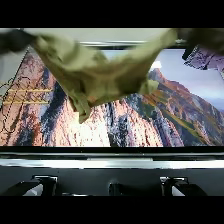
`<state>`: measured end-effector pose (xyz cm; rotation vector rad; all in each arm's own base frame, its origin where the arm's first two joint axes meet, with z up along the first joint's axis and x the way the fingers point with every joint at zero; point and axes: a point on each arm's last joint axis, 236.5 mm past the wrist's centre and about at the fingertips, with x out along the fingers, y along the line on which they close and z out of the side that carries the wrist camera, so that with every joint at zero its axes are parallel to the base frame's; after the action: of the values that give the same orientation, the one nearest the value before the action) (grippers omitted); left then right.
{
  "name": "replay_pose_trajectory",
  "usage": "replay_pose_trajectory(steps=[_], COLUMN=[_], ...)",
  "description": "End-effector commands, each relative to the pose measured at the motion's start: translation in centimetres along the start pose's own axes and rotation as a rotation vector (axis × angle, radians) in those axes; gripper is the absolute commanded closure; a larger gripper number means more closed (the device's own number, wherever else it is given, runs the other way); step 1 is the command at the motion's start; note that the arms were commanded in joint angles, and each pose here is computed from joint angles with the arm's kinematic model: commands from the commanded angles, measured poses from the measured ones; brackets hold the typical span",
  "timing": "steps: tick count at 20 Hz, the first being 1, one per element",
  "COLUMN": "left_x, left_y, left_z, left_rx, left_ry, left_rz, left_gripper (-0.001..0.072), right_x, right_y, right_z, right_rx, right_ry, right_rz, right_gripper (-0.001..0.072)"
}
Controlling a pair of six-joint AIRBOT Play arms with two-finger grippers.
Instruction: Fold the clothes and pants, and hang the long-sleeved shirts on hangers.
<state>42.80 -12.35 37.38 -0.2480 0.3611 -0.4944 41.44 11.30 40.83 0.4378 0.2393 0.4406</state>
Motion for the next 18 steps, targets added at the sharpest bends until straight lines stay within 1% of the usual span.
replay_pose_trajectory(steps=[1,4,7,10,12,14,18], left_x=[-10.6,-17.6,-22.7,-24.1,-22.7,-20.4,-11.5], left_y=[-6.0,-8.9,-10.1,-9.4,-7.8,-6.1,-0.2], left_z=[7.9,9.1,9.4,7.1,4.5,2.3,-3.6], left_rx=[0.138,0.126,0.111,0.061,0.010,-0.024,-0.138], left_ry=[-0.265,-0.382,-0.464,-0.396,-0.275,-0.171,0.085], left_rz=[0.011,0.031,0.071,0.129,0.175,0.196,0.245], left_gripper=[0.0691,0.0691,0.0690,0.0691,0.0691,0.0690,0.0690], right_x=[-9.5,-17.2,-22.3,-24.8,-24.2,-21.3,-9.8], right_y=[6.6,11.1,13.0,12.8,11.8,10.1,2.9], right_z=[9.5,10.5,9.8,10.2,10.4,9.9,5.1], right_rx=[-0.207,-0.283,-0.285,-0.237,-0.184,-0.127,0.040], right_ry=[-0.262,-0.355,-0.389,-0.439,-0.436,-0.371,-0.062], right_rz=[-0.009,0.017,0.015,-0.025,-0.047,-0.065,-0.161], right_gripper=[0.0690,0.0691,0.0690,0.0690,0.0690,0.0690,0.0690])
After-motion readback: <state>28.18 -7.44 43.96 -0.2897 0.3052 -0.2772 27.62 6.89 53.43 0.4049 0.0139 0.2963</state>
